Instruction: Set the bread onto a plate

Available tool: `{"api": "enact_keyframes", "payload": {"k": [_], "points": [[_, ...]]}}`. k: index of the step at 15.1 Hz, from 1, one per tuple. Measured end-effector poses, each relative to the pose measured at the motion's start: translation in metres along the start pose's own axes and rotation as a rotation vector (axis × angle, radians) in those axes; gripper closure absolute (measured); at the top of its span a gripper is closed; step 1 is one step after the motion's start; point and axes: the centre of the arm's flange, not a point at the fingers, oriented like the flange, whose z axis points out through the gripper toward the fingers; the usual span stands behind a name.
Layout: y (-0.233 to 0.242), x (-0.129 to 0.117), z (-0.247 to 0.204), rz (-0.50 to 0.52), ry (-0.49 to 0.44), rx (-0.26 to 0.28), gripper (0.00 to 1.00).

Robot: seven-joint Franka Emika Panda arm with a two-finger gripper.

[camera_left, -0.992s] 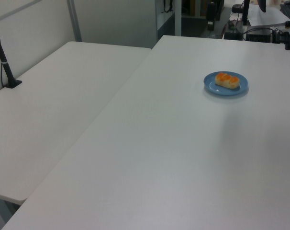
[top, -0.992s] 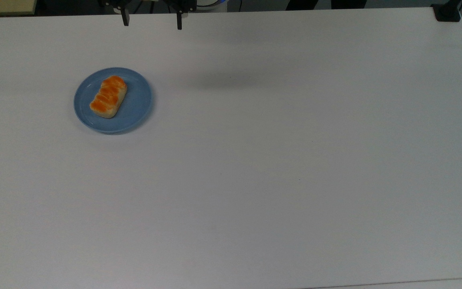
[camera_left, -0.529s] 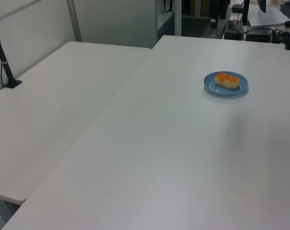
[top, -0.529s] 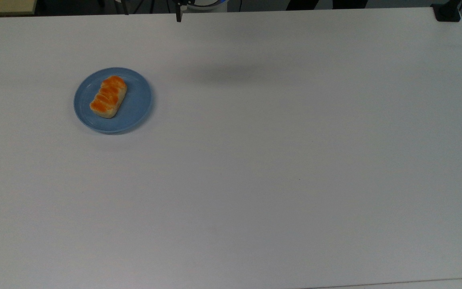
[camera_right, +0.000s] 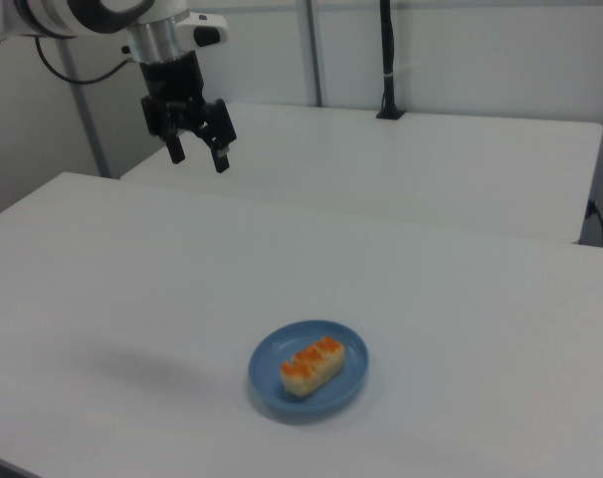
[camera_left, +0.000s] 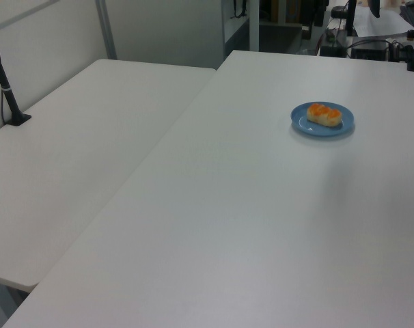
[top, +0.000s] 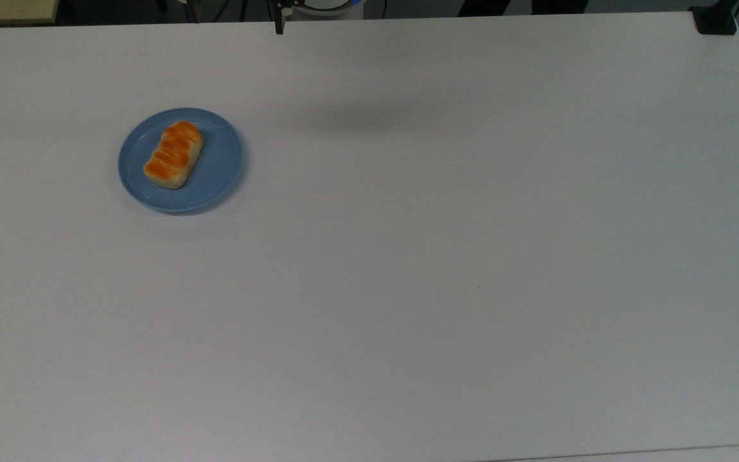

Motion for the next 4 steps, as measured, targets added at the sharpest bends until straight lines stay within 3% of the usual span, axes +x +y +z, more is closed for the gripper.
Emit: {"api": "enact_keyframes", "payload": {"k": [4], "points": [[0.0002,0.0006,-0.0006,0.000,0.006,0.000,0.00]]}}
